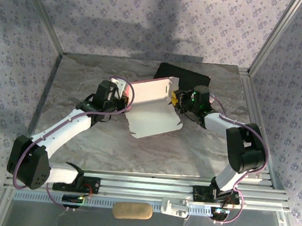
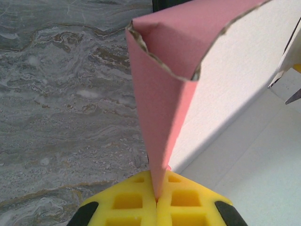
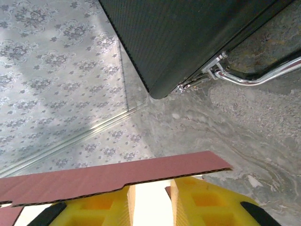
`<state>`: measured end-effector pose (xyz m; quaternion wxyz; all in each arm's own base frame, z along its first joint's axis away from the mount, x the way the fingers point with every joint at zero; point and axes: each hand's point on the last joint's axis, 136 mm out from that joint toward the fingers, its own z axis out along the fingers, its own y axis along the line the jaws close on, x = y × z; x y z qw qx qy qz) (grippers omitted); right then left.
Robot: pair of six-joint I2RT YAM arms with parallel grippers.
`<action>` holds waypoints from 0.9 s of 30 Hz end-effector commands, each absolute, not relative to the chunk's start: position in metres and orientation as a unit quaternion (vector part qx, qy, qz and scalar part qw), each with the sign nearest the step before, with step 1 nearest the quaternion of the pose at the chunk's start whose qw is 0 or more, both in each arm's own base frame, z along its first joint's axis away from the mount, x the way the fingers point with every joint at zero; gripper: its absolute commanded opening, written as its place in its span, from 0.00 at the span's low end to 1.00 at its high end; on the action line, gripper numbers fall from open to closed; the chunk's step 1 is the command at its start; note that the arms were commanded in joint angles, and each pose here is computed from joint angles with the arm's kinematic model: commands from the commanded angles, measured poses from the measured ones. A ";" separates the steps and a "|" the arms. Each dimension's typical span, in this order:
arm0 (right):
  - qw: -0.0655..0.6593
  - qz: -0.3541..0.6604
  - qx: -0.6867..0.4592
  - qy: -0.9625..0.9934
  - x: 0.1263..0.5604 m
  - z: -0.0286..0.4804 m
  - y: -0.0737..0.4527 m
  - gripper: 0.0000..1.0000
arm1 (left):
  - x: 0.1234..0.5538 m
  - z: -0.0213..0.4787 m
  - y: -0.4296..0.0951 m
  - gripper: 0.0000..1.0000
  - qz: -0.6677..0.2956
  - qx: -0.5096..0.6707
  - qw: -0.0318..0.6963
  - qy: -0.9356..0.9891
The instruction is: Fold the paper box
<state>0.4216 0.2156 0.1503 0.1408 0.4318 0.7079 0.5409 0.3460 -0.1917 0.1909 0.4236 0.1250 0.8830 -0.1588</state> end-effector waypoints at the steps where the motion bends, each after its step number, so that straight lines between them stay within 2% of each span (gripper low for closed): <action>1: 0.136 0.557 0.444 0.689 0.423 0.151 0.220 0.27 | 0.346 0.202 -0.199 0.00 -0.163 0.140 0.435 0.874; 21: 0.136 0.513 0.397 0.749 0.400 0.142 0.251 0.26 | 0.351 0.211 -0.203 0.00 -0.182 0.119 0.441 0.871; 27: 0.157 0.507 0.338 0.777 0.403 0.159 0.262 0.25 | 0.353 0.206 -0.203 0.00 -0.177 0.120 0.438 0.873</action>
